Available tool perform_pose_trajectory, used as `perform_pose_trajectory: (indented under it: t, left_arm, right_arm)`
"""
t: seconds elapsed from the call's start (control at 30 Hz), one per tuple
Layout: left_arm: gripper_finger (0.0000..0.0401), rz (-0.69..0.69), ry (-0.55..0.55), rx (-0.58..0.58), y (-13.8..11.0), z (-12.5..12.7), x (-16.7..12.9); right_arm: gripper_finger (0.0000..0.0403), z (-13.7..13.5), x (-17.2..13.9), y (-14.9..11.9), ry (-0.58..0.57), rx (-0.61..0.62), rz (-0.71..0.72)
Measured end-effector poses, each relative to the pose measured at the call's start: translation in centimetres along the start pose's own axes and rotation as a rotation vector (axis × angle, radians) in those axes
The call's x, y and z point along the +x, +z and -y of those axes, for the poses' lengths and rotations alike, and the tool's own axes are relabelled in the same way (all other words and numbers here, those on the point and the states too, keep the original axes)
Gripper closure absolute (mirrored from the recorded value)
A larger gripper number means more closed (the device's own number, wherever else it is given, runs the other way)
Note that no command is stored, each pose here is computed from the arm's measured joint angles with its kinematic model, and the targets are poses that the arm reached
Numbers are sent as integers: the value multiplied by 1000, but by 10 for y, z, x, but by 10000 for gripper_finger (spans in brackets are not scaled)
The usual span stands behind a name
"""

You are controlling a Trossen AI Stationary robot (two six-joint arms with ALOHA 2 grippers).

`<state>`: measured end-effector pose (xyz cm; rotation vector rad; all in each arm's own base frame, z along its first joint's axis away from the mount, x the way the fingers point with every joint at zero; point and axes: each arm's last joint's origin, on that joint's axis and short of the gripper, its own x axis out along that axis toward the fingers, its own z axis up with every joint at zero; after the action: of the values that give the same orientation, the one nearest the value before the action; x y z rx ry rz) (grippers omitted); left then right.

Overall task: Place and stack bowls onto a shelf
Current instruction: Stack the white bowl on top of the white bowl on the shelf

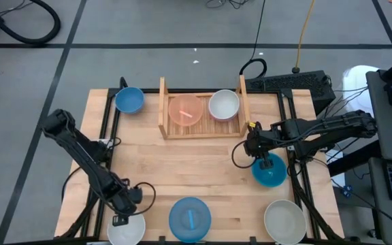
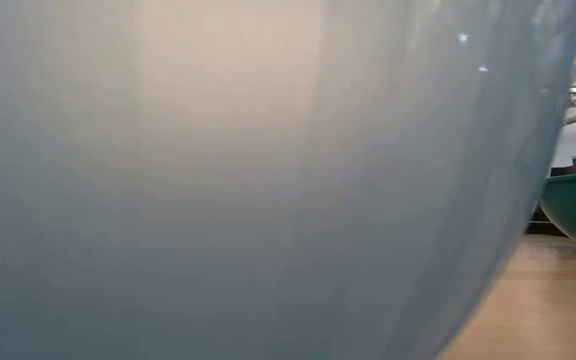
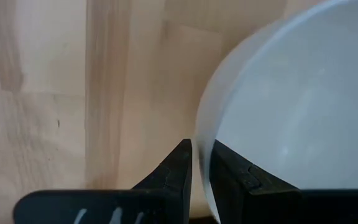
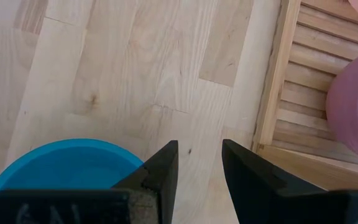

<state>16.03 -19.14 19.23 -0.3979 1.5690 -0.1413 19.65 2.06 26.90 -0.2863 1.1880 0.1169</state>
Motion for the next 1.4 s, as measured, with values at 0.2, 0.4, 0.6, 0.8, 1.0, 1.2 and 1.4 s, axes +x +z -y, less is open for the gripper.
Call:
perform_pose_trajectory:
  t: [0.2,0.4,0.6,0.8,1.0,1.2,1.4]
  left_arm:
    - [348,16,7,-12,6,3,11]
    - [386,14,-4,-131,12,6,22]
    - [395,55,-29,-344,23,2,19]
    - [396,94,-77,-499,31,-10,-6]
    - [396,146,-97,-599,37,-26,-56]
    - [396,227,-32,-658,50,-44,-110]
    - [396,404,47,-571,67,-61,-172]
  right_arm:
    - [287,0,0,0,-1,1,4]
    - [287,0,0,0,-1,1,4]
    - [287,0,0,1,-10,1,4]
    - [287,3,0,0,-94,-32,-12]
    - [287,6,-1,0,-190,-31,-29]
    - [287,7,-1,1,-243,-21,-16]
    - [287,9,-2,3,-292,-13,-5]
